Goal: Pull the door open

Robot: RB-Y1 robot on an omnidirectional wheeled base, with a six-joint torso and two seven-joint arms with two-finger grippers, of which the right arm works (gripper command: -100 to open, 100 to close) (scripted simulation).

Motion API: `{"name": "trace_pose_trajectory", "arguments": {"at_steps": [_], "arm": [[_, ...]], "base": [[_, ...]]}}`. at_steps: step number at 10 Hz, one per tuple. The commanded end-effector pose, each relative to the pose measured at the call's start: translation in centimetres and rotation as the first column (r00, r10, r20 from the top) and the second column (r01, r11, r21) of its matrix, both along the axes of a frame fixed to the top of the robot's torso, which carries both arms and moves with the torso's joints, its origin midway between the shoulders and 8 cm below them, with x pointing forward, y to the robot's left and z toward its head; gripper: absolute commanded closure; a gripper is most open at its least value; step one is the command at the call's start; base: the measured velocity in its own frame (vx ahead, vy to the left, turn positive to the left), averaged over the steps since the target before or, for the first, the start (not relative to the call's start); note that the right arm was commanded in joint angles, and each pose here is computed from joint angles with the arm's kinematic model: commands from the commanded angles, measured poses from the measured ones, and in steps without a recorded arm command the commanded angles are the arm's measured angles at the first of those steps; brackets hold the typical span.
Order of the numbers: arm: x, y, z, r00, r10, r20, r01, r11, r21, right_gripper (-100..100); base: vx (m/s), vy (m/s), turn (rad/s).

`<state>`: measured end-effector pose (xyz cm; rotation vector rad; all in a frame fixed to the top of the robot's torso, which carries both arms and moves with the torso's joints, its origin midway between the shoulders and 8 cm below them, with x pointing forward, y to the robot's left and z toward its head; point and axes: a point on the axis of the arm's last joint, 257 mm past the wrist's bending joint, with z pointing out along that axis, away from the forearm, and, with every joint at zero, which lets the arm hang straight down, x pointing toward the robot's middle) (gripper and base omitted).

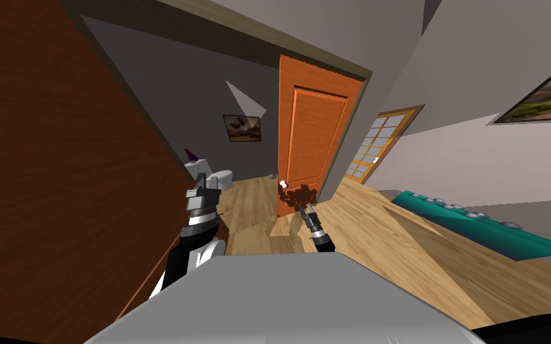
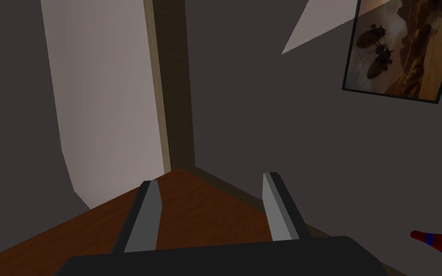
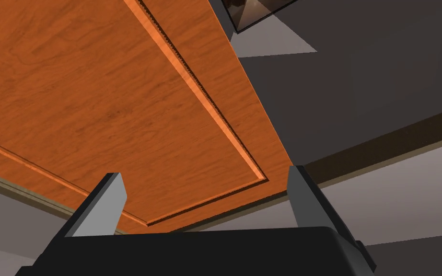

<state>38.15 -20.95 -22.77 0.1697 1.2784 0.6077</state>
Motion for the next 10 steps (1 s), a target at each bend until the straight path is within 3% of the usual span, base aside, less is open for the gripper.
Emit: {"name": "trace_pose_trajectory", "arguments": {"at_steps": [1, 7, 10], "arm": [[-0.3, 0.1, -1.0, 1.0000, -0.002, -0.010, 0.002, 0.999, -0.035, -100], [-1.3, 0.7, -4.5, 0.9990, -0.005, -0.045, -0.002, 0.988, -0.153, -100], [-2.1, 1.0, -6.7, 0.9978, -0.005, -0.066, -0.010, 0.974, -0.225, -100]], "base": [[0.105, 0.044, -0.015], [0.101, 0.052, -0.015], [0.096, 0.051, -0.020]]}}
